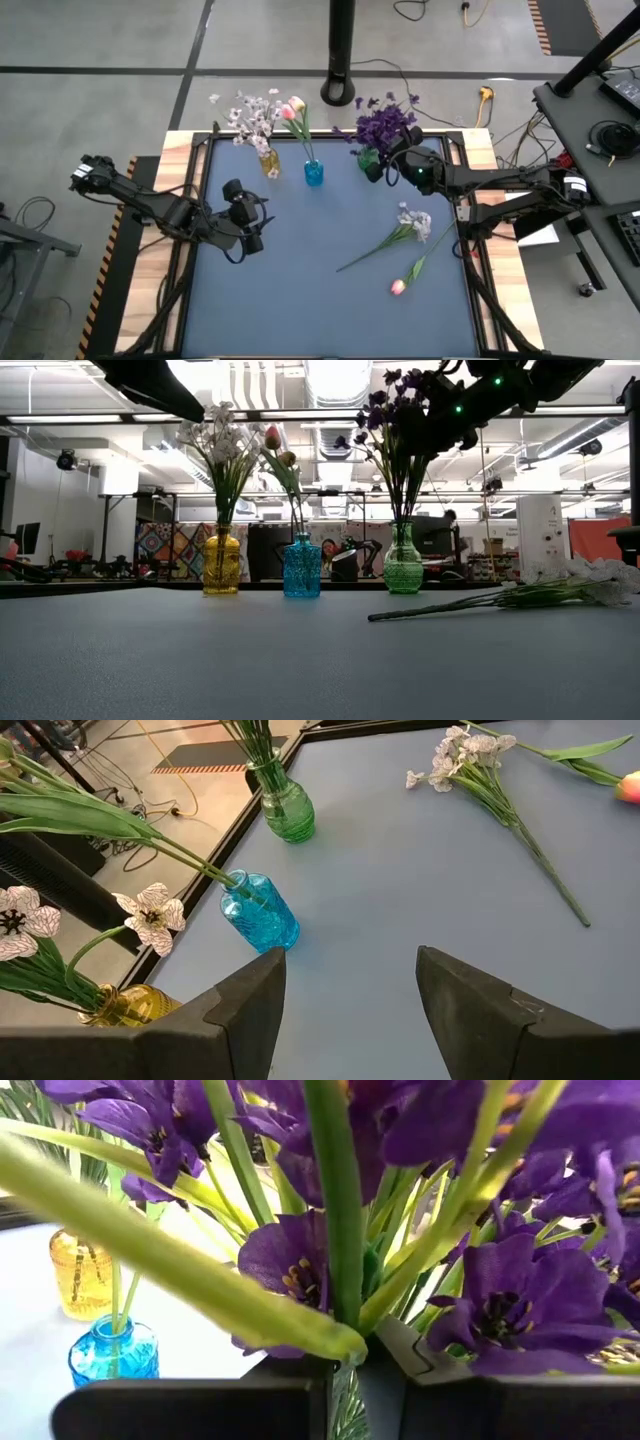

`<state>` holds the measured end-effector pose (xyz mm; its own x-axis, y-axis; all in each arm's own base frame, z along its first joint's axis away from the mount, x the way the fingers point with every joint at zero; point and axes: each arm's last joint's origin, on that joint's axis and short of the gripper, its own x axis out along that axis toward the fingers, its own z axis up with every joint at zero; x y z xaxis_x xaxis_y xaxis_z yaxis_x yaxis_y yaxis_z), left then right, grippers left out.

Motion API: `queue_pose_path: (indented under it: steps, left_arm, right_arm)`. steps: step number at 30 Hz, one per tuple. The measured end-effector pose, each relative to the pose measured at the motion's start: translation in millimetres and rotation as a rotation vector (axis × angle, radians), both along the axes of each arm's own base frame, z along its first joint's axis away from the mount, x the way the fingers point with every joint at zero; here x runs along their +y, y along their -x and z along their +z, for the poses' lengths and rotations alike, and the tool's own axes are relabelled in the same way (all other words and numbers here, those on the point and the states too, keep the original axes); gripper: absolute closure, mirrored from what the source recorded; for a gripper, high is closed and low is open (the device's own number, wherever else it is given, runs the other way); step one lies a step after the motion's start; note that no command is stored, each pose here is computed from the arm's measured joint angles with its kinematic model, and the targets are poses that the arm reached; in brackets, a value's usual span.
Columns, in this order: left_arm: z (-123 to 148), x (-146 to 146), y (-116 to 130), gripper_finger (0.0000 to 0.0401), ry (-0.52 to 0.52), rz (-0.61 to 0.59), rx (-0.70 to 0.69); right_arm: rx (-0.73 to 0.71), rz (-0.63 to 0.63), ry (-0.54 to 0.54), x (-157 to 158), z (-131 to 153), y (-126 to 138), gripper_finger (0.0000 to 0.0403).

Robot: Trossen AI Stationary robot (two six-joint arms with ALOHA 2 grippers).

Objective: Sort flowers into vase by color
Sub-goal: Put the purple flower into the green vase

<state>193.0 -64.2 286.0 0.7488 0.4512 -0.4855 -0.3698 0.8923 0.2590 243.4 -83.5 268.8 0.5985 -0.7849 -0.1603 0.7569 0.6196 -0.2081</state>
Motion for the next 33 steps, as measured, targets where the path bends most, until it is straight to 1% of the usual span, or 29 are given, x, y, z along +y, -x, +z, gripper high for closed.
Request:
queue_pose_path:
  steps: [11, 20, 26, 33]
  left_arm:
    - [0.2, 0.0, -0.2, 0.0193, 0.001, 0.000, -0.003]
    - [0.2, -0.1, -0.2, 0.0193, 0.002, 0.000, -0.003]
    - [0.3, -0.1, -0.2, 0.0193, 0.002, 0.000, -0.004]
    - [0.3, -0.1, -0.2, 0.0193, 0.002, 0.000, -0.004]
  right_arm:
    - [0.003, 0.003, -0.003, 0.1, -0.7, 0.1, 0.0376]
    - [0.052, -0.001, -0.029, 0.4, -6.9, 1.4, 0.0376]
    - [0.112, -0.002, -0.038, 0.8, -12.1, 3.0, 0.0376]
    - [0.116, 0.000, -0.031, 0.8, -11.7, 2.9, 0.0374]
